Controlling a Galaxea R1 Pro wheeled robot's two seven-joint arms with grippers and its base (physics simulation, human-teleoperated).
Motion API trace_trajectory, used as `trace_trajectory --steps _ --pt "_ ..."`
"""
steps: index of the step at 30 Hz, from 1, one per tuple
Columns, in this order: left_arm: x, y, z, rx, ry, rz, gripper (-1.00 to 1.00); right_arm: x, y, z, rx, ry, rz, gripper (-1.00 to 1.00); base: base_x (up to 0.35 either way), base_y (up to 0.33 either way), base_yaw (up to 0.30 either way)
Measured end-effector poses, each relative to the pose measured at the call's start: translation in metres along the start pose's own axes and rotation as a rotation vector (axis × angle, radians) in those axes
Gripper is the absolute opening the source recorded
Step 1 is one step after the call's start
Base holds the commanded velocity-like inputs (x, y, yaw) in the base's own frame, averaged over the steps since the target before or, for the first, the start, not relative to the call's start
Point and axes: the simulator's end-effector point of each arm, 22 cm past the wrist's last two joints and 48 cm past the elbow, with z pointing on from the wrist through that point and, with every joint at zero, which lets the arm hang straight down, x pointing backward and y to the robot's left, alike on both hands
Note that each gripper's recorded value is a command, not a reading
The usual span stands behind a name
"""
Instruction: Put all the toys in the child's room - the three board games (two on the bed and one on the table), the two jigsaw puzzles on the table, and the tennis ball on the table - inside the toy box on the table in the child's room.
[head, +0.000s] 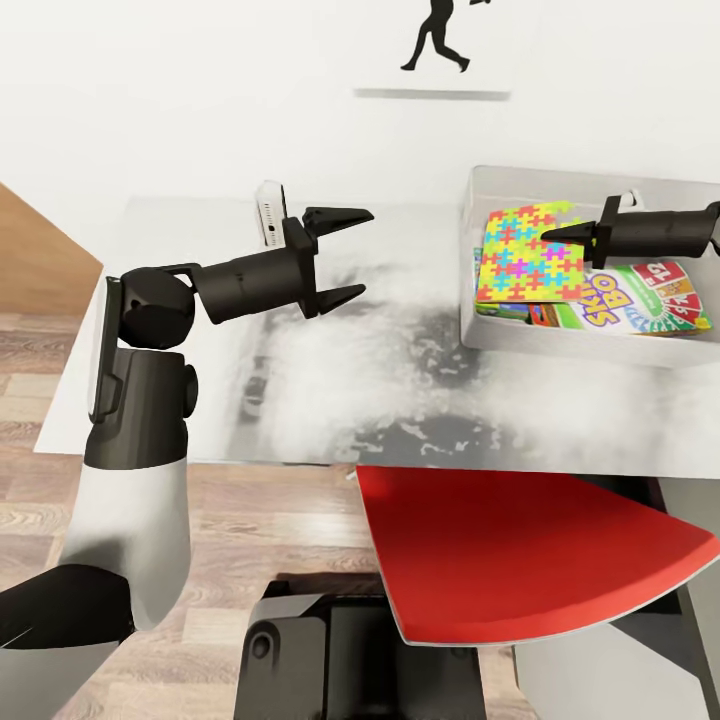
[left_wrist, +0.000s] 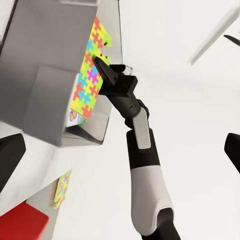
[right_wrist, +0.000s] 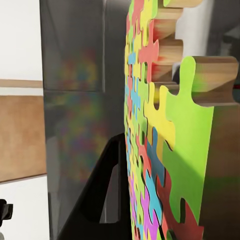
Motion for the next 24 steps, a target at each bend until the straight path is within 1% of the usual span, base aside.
trace_trajectory --steps 16,24 --pt "-0.001 0.003 0.001 -0.003 -0.002 -0.005 1.00 -0.003 -0.007 -0.008 0.012 -0.012 0.005 -1.00 0.000 0.000 0.010" --pt "-0.001 0.003 0.001 -0.002 -0.001 -0.005 1.00 -0.007 -0.011 -0.017 0.023 -0.025 0.007 -1.00 0.000 0.000 0.000"
